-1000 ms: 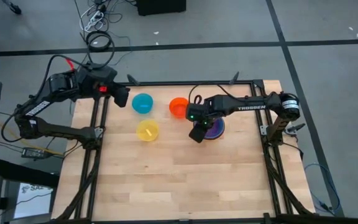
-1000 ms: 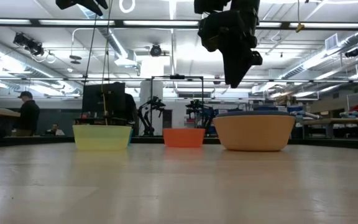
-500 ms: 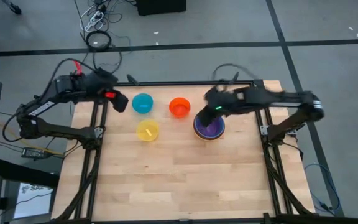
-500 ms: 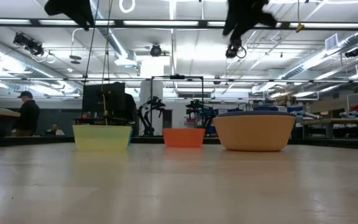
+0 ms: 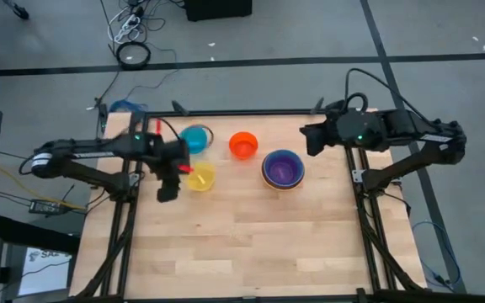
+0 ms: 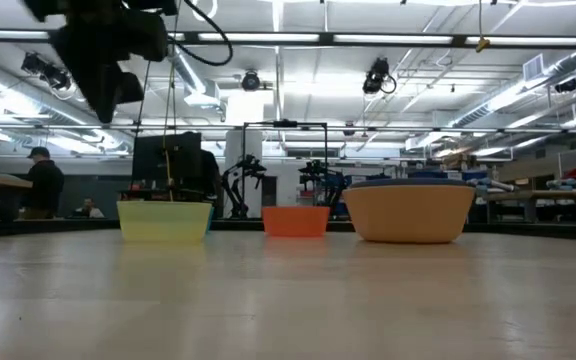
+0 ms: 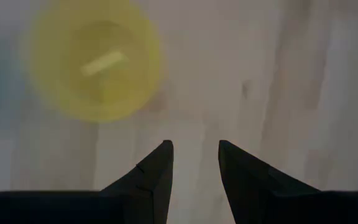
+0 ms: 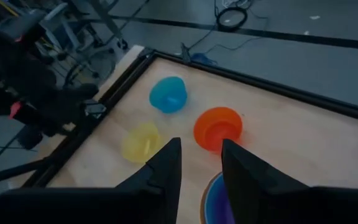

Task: Nest bowls inside each other
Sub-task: Stack the yellow bowl on the top of the purple bowl

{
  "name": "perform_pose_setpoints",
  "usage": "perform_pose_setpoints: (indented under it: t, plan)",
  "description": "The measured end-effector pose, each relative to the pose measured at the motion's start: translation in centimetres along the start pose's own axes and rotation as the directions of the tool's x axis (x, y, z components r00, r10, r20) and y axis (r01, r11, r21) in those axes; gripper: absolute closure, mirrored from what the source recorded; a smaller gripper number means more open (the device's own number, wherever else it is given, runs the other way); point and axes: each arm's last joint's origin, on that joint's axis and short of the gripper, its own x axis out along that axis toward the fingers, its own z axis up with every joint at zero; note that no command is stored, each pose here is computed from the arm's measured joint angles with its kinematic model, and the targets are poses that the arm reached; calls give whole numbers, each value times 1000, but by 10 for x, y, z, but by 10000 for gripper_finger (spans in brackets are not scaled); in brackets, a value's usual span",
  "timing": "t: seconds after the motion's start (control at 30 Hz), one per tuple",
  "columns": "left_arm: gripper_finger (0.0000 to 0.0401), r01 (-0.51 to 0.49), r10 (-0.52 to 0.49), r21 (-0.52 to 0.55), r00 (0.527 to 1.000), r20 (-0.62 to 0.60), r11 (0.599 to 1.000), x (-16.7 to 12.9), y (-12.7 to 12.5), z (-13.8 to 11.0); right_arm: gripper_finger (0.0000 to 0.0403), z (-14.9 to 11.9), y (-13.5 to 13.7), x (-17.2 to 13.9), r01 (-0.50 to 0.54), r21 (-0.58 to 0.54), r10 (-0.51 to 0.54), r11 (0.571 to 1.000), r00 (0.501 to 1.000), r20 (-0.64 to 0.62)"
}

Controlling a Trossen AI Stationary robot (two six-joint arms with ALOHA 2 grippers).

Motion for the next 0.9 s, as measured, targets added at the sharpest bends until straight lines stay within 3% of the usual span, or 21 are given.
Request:
perform_pose_setpoints:
  t: [0.13,0.3,0.4,0.6,0.77,0.9]
  plan:
    - [265,-89,93,233,996,-7,968,17,-10,11,301,-4,6,12,25,-18,-26,1000,999,-19]
    - [265,-157,173,390,985,-5,907,44,-16,31,301,-14,18,33,38,-55,-43,998,995,-92]
    - [265,-177,203,392,979,-27,903,63,-14,40,300,-21,24,46,36,-74,-46,997,988,-148]
    - [265,-122,179,336,973,-145,934,98,-10,48,301,-32,33,64,24,-94,-46,995,970,-241]
    - [265,-193,255,273,943,-215,943,123,-3,51,301,-34,35,68,23,-91,-46,996,965,-257]
    - [265,-203,261,243,936,-238,949,136,-1,53,302,-34,35,68,16,-77,-36,997,962,-270]
